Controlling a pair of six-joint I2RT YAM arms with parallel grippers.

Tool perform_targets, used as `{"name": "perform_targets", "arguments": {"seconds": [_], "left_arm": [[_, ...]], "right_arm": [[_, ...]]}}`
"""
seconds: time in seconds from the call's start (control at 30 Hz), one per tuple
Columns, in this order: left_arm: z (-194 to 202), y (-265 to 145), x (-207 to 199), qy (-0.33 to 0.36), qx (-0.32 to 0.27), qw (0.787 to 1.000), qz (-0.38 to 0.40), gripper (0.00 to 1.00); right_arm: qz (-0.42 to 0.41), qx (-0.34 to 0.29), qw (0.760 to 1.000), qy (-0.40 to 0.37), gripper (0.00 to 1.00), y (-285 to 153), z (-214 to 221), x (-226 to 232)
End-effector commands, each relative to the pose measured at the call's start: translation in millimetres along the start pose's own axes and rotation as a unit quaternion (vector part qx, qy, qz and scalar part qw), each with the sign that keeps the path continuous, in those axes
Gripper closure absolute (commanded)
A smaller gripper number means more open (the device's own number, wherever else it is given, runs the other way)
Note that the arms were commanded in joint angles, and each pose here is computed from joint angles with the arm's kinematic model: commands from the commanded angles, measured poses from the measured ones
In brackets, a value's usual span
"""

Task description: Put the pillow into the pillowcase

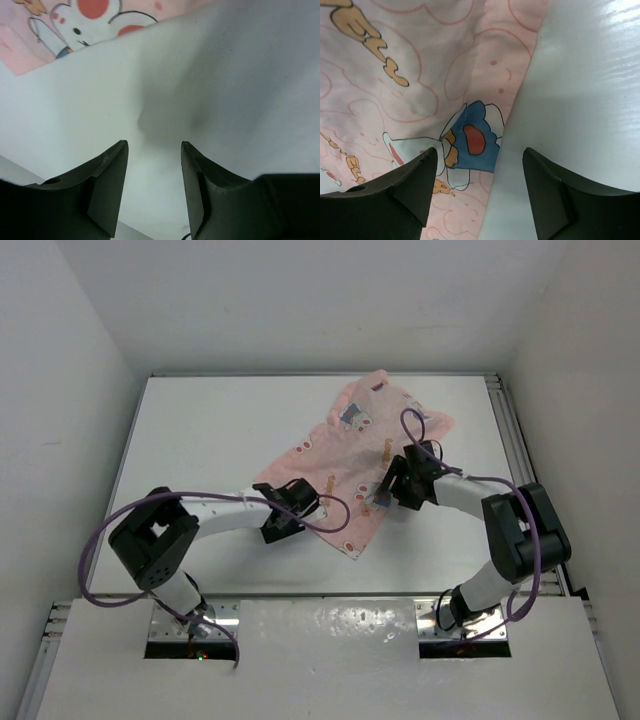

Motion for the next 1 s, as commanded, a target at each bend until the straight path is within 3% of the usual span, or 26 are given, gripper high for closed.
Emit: {"name": "perform_targets", "arguments": {"seconds": [0.0,0.1,0.2,0.27,0.43,0.6,0.7,0.8,0.9,0.97], "left_arm": [[-18.2,-34.7,19.3,-0.015,-0.061,0.998,-0.005,0.55],[-45.4,-63.2,41.2,-0.047,-0.12,0.991,-0.021,0.52],[-70.8,-86.7,62.8,-0.073,-0.178,0.98,-0.048,0.36],[-88.5,-88.9,73.8,-0.078,-0.202,0.974,-0.072,0.3],[-126.7,-39.4,92.0,-0.068,-0.173,0.978,-0.099,0.28],[-119.9,21.0,93.8,-0.047,-0.115,0.987,-0.104,0.28],[-96.5,57.6,66.1,0.014,-0.071,0.996,-0.055,0.31],[-82.6,67.0,35.9,0.053,-0.071,0.993,0.079,0.39],[-84.0,61.7,18.2,0.059,-0.099,0.974,0.193,0.41],[-89.1,52.4,6.5,0.066,-0.129,0.949,0.28,0.41]], "right_arm": [[0.004,-0.028,0.999,-0.019,0.32,-12.7,-6.9,5.4],[0.007,-0.045,0.999,-0.011,0.3,-16.9,-15.2,6.3],[0.0,-0.067,0.998,0.008,0.3,-25.5,-28.5,6.6],[-0.006,-0.088,0.996,0.022,0.29,-31.8,-40.6,6.4],[-0.024,-0.112,0.991,0.072,0.36,-31.4,-94.7,8.9],[-0.002,-0.069,0.994,0.089,0.51,24.8,-124.3,12.5],[0.004,-0.047,0.995,0.09,0.54,58.0,-143.1,20.5],[-0.009,-0.037,0.996,0.087,0.54,80.0,-165.3,33.3],[-0.056,-0.057,0.994,0.076,0.55,83.9,-190.9,55.8],[-0.077,-0.068,0.993,0.066,0.55,91.5,-203.5,68.4]]}}
Point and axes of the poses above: each gripper's point midway between its finger pads, its own y axis out along the fingers, its own x axis along the line the jaws close on, z = x × y, the point moved 10 cm from there along -y, back along the fingers, and after that the axes turned 2 degrees about -y, right-handed, at the moved point
